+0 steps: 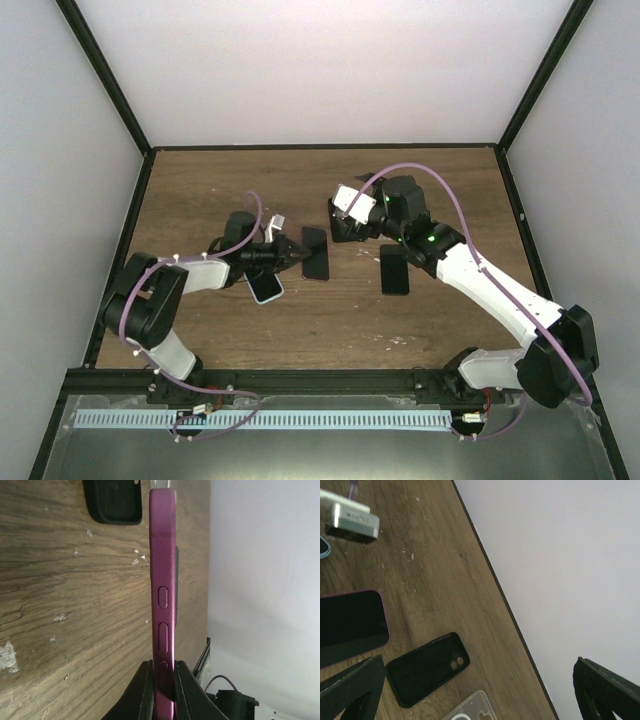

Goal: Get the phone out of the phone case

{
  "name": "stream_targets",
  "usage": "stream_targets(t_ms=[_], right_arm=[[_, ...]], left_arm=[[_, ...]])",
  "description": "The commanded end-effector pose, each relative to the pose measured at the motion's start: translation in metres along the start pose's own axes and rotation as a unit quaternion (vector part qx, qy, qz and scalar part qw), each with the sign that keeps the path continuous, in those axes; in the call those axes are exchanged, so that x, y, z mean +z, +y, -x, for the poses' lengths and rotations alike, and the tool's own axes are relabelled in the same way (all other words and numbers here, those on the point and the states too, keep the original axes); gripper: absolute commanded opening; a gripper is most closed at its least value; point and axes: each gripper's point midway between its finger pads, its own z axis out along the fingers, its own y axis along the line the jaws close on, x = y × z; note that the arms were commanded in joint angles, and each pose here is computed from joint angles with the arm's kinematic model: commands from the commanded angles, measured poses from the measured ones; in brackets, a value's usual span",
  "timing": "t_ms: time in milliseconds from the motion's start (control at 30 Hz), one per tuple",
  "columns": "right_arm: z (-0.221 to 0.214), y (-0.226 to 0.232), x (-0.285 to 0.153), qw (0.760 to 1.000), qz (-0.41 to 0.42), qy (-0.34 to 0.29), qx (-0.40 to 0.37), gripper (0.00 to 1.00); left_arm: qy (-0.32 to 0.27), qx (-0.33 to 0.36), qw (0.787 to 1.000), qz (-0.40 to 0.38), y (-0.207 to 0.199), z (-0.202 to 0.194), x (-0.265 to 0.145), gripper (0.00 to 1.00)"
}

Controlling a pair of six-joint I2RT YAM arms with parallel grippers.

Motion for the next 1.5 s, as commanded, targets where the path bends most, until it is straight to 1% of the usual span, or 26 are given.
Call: stream_targets(t_ms=[0,233,633,867,1000,1100,1133,1200,1400,1467], right_arm=[[0.011,-0.019,-0.015,0.999,-0.019,-0.015,0.030,1.00],[0.002,-0.031,-0.019,0.998,-0.034,-0.007,0.049,1.00],[-0.008,-0.027,-0.019,0.998,-0.029,0.003,0.057,1.00],[-0.011,-0.023,-0.019,0.998,-0.023,0.005,0.062,1.00],[-0.014,-0.022,-0.020,0.998,-0.024,0.006,0.062,1.00],[-0.015,-0.021,-0.020,0.998,-0.023,0.007,0.064,1.00],[-0.016,-0.020,-0.020,0.998,-0.023,0.008,0.065,1.00],[-0.015,-0.020,-0.020,0.998,-0.023,0.006,0.065,1.00],[-0.014,-0.020,-0.021,0.997,-0.021,0.004,0.070,1.00],[-0.013,-0.020,-0.021,0.997,-0.020,0.003,0.071,1.00]], left_arm=[[-0.003,0.032,0.999,-0.031,-0.021,0.004,0.019,0.00],[0.011,0.015,1.000,-0.024,-0.011,-0.008,0.052,0.00],[0.032,-0.024,0.999,0.007,0.015,-0.024,0.099,0.00],[0.038,-0.055,0.996,0.056,0.041,-0.028,0.111,0.05],[0.036,-0.070,0.993,0.084,0.054,-0.032,0.110,0.12],[0.043,-0.067,0.993,0.091,0.053,-0.036,0.111,0.16],[0.045,-0.066,0.992,0.095,0.054,-0.037,0.112,0.21],[0.052,-0.060,0.992,0.099,0.053,-0.039,0.115,0.34],[0.047,-0.049,0.991,0.113,0.050,-0.038,0.112,0.51],[0.048,-0.048,0.989,0.132,0.053,-0.040,0.109,0.56]])
